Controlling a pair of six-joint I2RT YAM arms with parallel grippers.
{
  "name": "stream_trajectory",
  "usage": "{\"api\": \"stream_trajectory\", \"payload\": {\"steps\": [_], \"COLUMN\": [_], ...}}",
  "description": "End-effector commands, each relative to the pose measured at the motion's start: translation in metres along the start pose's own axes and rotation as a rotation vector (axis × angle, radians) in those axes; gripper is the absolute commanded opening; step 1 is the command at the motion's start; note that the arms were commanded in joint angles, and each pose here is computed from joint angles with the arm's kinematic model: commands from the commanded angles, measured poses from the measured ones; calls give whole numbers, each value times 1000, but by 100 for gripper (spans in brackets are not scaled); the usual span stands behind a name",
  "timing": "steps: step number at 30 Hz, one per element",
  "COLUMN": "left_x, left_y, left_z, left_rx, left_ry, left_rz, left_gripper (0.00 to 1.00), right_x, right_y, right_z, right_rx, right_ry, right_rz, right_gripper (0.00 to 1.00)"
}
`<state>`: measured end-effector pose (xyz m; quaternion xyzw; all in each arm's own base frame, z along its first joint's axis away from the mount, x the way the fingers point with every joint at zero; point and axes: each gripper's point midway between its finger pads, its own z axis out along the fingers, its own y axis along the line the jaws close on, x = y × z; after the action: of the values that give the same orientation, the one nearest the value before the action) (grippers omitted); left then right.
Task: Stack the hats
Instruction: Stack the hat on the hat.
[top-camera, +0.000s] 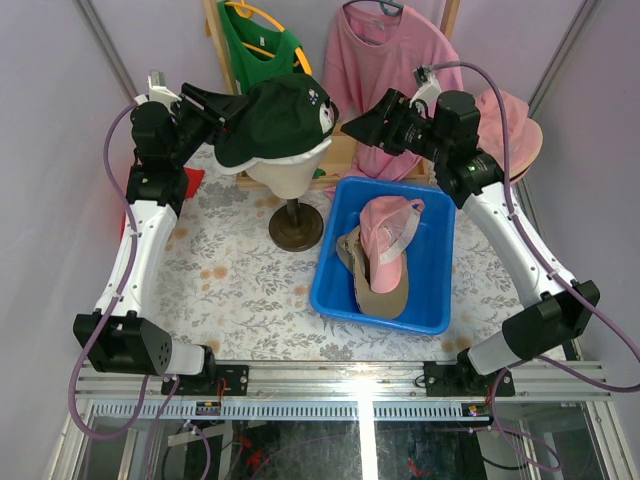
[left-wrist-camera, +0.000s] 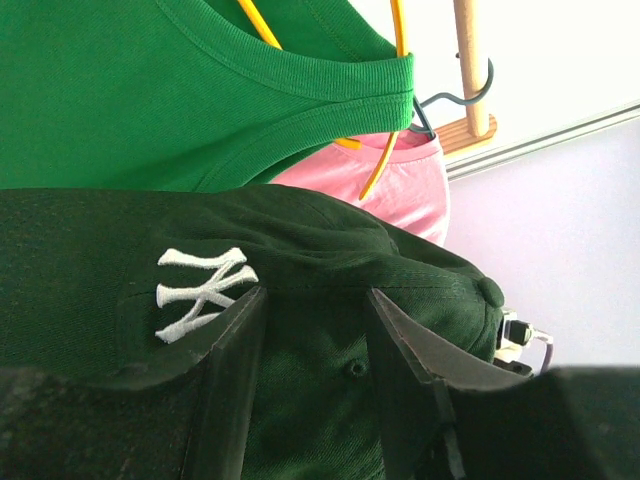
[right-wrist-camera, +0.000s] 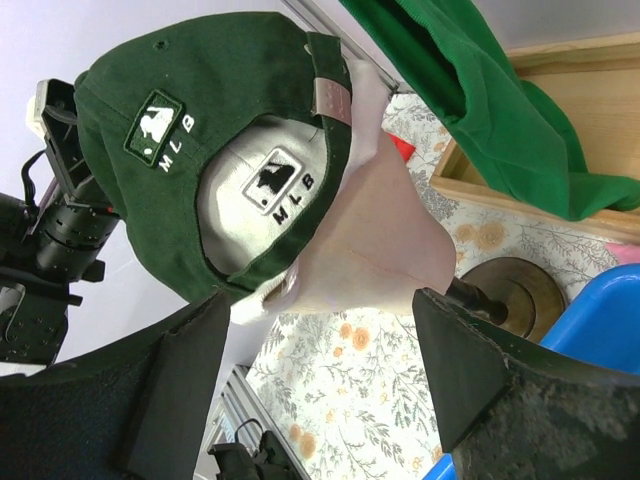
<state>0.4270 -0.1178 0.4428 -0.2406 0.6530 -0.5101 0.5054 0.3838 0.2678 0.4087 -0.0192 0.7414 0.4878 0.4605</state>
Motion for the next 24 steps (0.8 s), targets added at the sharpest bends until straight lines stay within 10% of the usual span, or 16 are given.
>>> {"api": "stream_trajectory", "payload": {"steps": [1,24], "left_x": [37,74], "left_y": [50,52], "left_z": [1,-32], "left_rx": [-140,-62], "left_ry": [160,189], "left_rz": [-48,-141], "left_gripper": [45,45], "right_x": [-13,-15], "right_y": [8,-14], "right_z": [8,63], "right_rx": [-51,-9], "right_ry": [-34,37], "right_rz": [-8,52], "right_gripper": [80,76]}}
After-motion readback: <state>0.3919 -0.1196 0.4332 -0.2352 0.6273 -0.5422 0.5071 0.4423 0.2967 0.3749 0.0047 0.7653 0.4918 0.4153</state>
